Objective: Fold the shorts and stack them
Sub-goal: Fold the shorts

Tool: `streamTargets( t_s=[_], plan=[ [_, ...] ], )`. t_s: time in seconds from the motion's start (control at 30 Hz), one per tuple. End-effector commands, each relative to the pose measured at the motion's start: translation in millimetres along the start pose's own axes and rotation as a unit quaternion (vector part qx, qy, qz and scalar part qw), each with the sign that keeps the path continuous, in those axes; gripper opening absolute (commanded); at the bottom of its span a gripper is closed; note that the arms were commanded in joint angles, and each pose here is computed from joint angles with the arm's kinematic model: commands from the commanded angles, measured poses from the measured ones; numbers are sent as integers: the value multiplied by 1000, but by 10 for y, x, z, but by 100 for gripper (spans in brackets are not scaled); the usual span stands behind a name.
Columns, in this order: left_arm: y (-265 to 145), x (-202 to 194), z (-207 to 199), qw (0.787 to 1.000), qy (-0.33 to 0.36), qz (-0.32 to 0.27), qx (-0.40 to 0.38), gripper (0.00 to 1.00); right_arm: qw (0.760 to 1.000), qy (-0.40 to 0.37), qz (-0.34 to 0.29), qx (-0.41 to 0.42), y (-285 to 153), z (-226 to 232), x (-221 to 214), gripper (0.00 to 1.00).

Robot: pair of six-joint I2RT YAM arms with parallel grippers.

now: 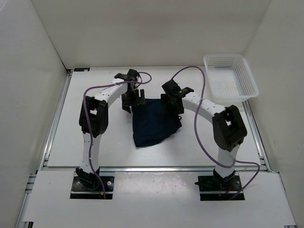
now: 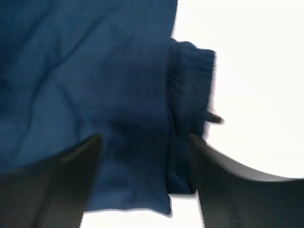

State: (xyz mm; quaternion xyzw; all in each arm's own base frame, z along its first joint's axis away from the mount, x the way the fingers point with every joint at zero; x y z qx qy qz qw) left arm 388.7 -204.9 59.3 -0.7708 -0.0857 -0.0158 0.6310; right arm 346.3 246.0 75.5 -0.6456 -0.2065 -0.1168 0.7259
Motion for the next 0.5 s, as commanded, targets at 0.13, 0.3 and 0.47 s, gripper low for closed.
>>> streamTargets(
  t_s=[0.13, 0.3, 0.47],
  plan=[
    [-1607, 272, 176, 988, -8, -156, -18, 89, 982, 27, -176, -55, -1482, -529, 605, 95],
    [-2613, 123, 401, 958, -66, -276, -44, 89, 959, 89, -228, -144, -2080, -1360, 362, 98],
    [-3087, -169, 706, 921, -118, -371, -33, 91, 941, 110, -220, -230, -2197, -1922, -155, 98]
  ],
)
Point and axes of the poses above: each gripper's point midway between its finger pads, its own y axis out along the fingers, its own z axis along the line the jaws close on, x = y × z, the point moved 1 cm from there along -y, back along the fingers, and after that the axes turned 3 degrees about -y, right-handed, at the moved point
